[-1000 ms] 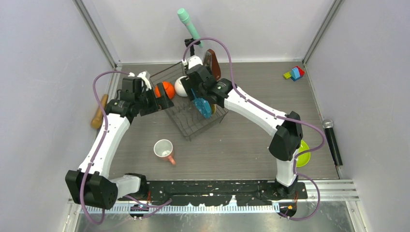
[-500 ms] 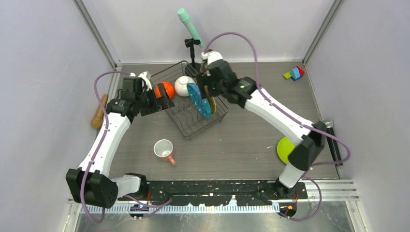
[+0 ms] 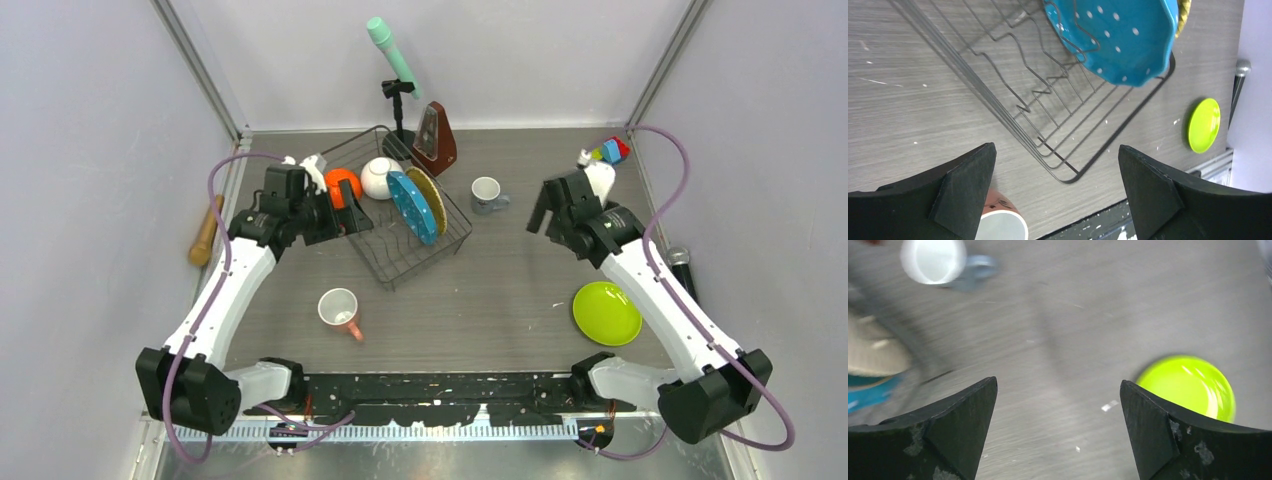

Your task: Load the mixed dishes into the dish rack

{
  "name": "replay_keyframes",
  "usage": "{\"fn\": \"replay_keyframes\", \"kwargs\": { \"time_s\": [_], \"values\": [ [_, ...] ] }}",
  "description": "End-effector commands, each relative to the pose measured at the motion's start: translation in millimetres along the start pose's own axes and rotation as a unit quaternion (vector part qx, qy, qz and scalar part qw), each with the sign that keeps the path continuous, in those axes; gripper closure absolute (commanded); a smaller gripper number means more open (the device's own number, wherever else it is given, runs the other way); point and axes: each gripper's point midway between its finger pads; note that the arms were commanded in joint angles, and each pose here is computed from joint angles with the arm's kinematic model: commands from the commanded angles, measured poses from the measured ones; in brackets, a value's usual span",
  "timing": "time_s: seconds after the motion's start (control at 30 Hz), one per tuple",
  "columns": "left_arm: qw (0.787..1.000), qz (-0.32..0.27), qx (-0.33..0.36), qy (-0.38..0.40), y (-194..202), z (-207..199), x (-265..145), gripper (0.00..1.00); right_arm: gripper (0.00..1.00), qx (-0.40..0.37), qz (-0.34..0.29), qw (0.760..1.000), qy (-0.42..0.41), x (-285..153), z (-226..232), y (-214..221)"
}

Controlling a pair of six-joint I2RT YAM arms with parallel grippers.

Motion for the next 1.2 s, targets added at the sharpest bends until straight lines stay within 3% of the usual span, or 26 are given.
{"fn": "replay_keyframes", "kwargs": {
  "time_s": [0.0, 0.2, 0.43, 0.8, 1.0, 1.17],
  "values": [
    [0.998, -0.025, 0.024, 0.043, -1.4, -30.0, -9.6, 0.04, 0.00, 0.097, -0.025, 0.982, 0.161, -6.3, -79.6, 13.3],
    [0.997, -0.045, 0.037, 0.056, 8.3, -38.6, -31.2, 0.03, 0.02, 0.112, 0.031, 0.949, 0.293, 1.5, -129.4, 57.3],
    [0.995, -0.062, 0.048, 0.053, 20.8, -35.5, -48.1, 0.02, 0.10, 0.144, 0.077, 0.934, 0.318, 38.5, -139.2, 85.8],
    [0.995, -0.055, 0.072, 0.029, 37.3, -18.7, -40.5, 0.00, 0.20, 0.106, 0.149, 0.904, 0.386, 87.3, -150.2, 122.2],
    [0.996, -0.042, 0.080, 0.024, 37.5, -15.5, -32.0, 0.00, 0.31, 0.084, 0.194, 0.883, 0.418, 96.4, -160.3, 151.1],
    [0.996, -0.036, 0.083, 0.021, 41.3, -12.2, -27.6, 0.00, 0.52, 0.080, 0.204, 0.874, 0.434, 94.7, -168.6, 159.7]
  ]
}}
Point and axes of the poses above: each gripper's point midway between its finger pads, its own x axis out along the fingers, its own z axis along the line the jaws close on, y = z × x, and after that the axes turned 11 degrees about x, right-handed
